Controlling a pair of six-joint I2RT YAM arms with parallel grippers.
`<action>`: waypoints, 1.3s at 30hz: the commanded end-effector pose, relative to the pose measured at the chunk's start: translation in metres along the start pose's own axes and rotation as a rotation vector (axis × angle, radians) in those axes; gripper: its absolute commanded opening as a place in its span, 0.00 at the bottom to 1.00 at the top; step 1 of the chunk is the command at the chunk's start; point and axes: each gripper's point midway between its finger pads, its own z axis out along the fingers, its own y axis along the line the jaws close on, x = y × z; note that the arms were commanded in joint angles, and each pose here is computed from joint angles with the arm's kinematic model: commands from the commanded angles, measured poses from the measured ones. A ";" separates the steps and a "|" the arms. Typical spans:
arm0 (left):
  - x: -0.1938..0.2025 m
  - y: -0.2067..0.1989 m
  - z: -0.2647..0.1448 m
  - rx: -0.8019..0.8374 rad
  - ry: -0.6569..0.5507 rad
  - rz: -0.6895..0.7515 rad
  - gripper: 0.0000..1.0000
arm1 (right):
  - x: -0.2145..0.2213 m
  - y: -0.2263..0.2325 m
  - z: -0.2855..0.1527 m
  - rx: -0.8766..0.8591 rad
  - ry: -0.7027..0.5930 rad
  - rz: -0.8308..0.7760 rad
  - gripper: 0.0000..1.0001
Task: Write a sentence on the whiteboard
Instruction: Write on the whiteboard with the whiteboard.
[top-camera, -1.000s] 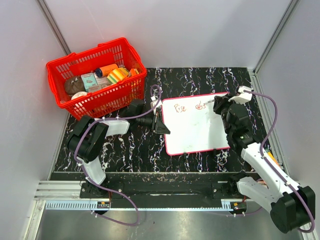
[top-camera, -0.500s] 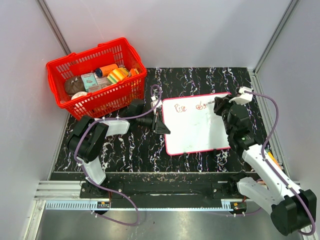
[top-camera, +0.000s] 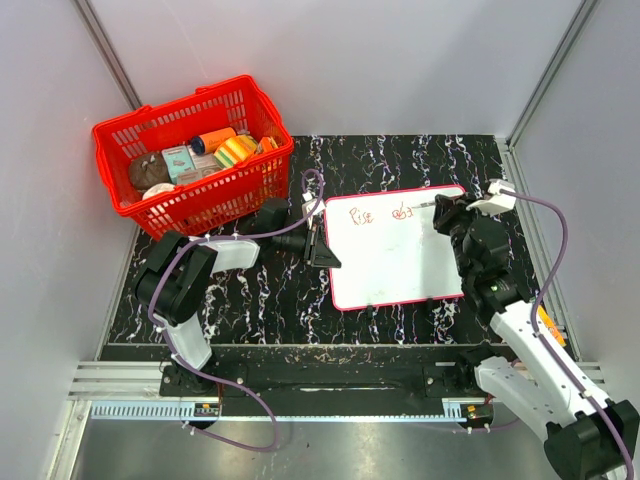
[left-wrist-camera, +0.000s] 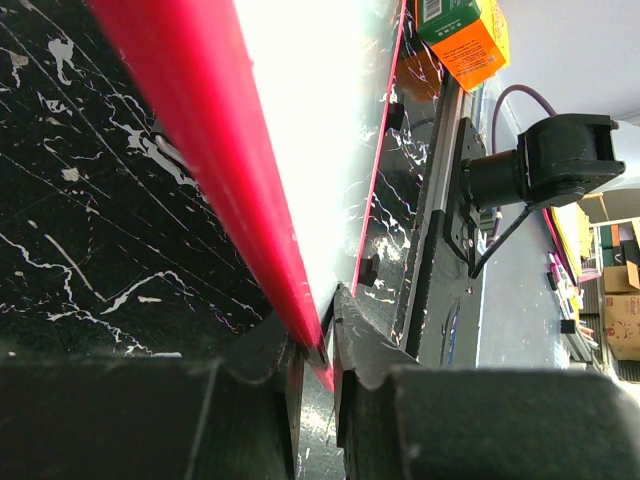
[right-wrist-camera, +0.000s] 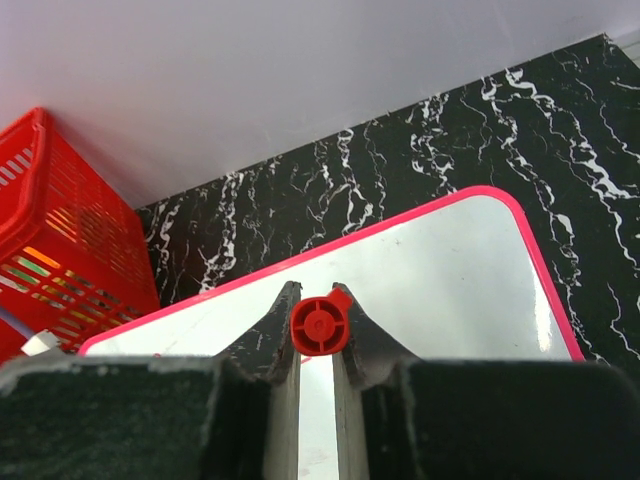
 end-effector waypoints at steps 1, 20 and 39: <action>0.008 0.008 0.008 -0.056 0.020 0.084 0.00 | -0.010 -0.003 0.008 0.033 -0.024 -0.015 0.00; 0.009 0.009 0.008 -0.062 0.024 0.083 0.00 | -0.016 -0.006 0.013 0.056 -0.057 -0.010 0.00; 0.009 0.009 0.007 -0.064 0.025 0.084 0.00 | -0.007 -0.010 0.018 0.068 -0.044 -0.001 0.00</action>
